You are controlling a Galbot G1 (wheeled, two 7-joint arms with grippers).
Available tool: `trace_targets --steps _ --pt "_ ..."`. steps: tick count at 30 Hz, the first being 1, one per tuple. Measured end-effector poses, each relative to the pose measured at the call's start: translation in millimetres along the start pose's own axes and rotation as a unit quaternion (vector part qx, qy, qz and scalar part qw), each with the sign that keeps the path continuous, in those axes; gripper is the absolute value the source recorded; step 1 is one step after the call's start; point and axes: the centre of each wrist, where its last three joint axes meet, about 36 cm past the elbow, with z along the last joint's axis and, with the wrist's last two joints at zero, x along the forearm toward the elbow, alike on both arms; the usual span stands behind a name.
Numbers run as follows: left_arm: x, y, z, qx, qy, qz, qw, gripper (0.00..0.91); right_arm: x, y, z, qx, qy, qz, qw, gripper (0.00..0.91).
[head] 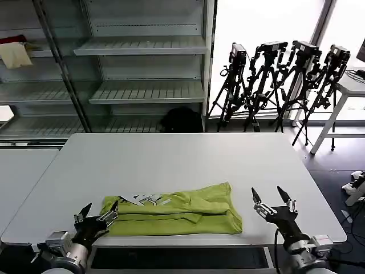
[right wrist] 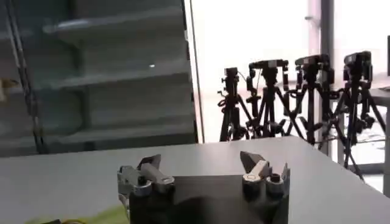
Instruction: Fold and organize the clothes.
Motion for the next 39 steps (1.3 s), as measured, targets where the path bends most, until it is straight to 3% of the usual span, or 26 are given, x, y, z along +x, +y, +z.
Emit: trace_targets --steps 15,16,17,21,24,26,29,39 --pt "-17.2 -1.3 40.5 0.049 0.005 -0.019 0.999 0.907 13.7 -31.9 14.0 -0.005 -0.059 -0.001 0.998 0.907" --pt "-18.0 -1.3 42.2 0.05 0.005 -0.02 0.999 0.846 14.2 -32.4 14.4 -0.005 -0.061 -0.002 0.998 0.907" --pt "-18.8 -1.4 43.2 0.051 0.005 -0.02 0.998 0.675 14.6 -33.3 14.8 -0.005 -0.063 -0.002 0.998 0.907" --pt "-22.2 -2.2 47.1 0.059 0.006 -0.02 0.998 0.423 14.8 -35.8 15.4 -0.005 -0.069 -0.003 0.998 0.907" --pt "-24.8 -3.0 50.1 0.063 0.006 -0.02 0.998 0.171 15.1 -36.7 15.4 -0.005 -0.074 -0.003 0.997 0.907" --pt "-25.7 -3.5 52.3 0.064 0.007 -0.019 0.998 0.071 15.5 -37.5 15.4 -0.004 -0.076 -0.004 0.997 0.907" --pt "-25.8 -4.6 55.0 0.066 0.007 -0.016 0.998 0.01 15.8 -38.2 15.3 -0.004 -0.078 -0.004 0.997 0.907" --pt "-26.7 -9.6 62.2 0.072 0.012 -0.002 0.997 0.0 14.4 -38.5 15.3 -0.006 -0.086 -0.005 0.996 0.907"
